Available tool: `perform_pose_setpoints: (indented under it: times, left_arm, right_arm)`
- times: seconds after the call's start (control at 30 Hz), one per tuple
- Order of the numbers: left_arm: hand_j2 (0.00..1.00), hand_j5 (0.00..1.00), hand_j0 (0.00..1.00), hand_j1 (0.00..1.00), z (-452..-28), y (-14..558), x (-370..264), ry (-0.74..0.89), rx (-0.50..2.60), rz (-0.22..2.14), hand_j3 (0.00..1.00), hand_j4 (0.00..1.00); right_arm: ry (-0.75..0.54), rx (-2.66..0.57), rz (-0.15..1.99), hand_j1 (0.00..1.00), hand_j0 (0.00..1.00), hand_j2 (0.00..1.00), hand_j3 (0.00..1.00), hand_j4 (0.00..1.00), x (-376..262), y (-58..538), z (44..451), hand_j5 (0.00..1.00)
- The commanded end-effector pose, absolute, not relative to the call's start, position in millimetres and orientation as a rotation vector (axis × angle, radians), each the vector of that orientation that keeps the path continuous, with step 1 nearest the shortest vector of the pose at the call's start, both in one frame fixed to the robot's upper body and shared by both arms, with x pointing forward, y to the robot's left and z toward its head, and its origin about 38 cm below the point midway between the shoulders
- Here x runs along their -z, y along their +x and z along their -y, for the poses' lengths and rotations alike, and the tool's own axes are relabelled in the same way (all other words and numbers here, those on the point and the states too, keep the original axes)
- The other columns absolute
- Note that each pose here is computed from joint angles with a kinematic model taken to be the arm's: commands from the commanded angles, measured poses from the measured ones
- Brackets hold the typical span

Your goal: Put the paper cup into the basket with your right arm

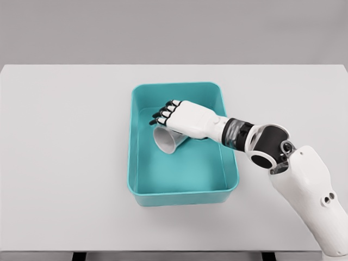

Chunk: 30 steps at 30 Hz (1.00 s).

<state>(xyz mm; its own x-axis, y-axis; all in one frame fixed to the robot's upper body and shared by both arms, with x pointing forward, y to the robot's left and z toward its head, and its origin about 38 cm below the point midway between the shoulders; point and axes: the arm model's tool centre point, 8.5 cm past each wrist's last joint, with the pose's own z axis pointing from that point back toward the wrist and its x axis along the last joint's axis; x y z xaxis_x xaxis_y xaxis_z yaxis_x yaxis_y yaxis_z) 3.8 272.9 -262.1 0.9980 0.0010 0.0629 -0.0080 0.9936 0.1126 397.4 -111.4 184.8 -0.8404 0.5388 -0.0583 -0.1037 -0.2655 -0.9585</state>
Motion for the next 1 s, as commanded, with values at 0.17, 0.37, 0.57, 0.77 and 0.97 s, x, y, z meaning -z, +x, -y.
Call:
perform_pose_setpoints:
  times: [0.17, 0.37, 0.57, 0.77, 0.97]
  left_arm:
    - [1.0, 1.0, 1.0, 1.0, -272.9, 3.8, 262.1, 0.113, -0.004, 0.063, 1.0, 1.0]
    - [1.0, 1.0, 1.0, 1.0, -272.9, 3.8, 262.1, 0.113, -0.004, 0.063, 1.0, 1.0]
    - [1.0, 1.0, 1.0, 1.0, -272.9, 3.8, 262.1, 0.113, -0.004, 0.063, 1.0, 1.0]
    - [1.0, 1.0, 1.0, 1.0, -272.9, 3.8, 262.1, 0.113, -0.004, 0.063, 1.0, 1.0]
    - [1.0, 1.0, 1.0, 1.0, -272.9, 4.3, 262.1, 0.113, -0.007, 0.064, 1.0, 1.0]
  right_arm:
    - [-0.479, -1.968, 1.738, 1.0, 1.0, 1.0, 1.0, 1.0, -224.9, 402.2, 148.0, 1.0]
    - [-0.256, -1.562, 2.027, 1.0, 1.0, 1.0, 1.0, 1.0, -286.4, 400.5, 241.1, 1.0]
    - [-0.344, -1.237, 1.926, 1.0, 1.0, 1.0, 1.0, 1.0, -260.0, 391.3, 348.6, 1.0]
    - [-0.362, -1.234, 1.815, 1.0, 1.0, 1.0, 1.0, 1.0, -235.5, 389.9, 368.4, 1.0]
    - [-0.317, -1.194, 1.815, 1.0, 1.0, 1.0, 1.0, 1.0, -218.8, 389.2, 361.4, 1.0]
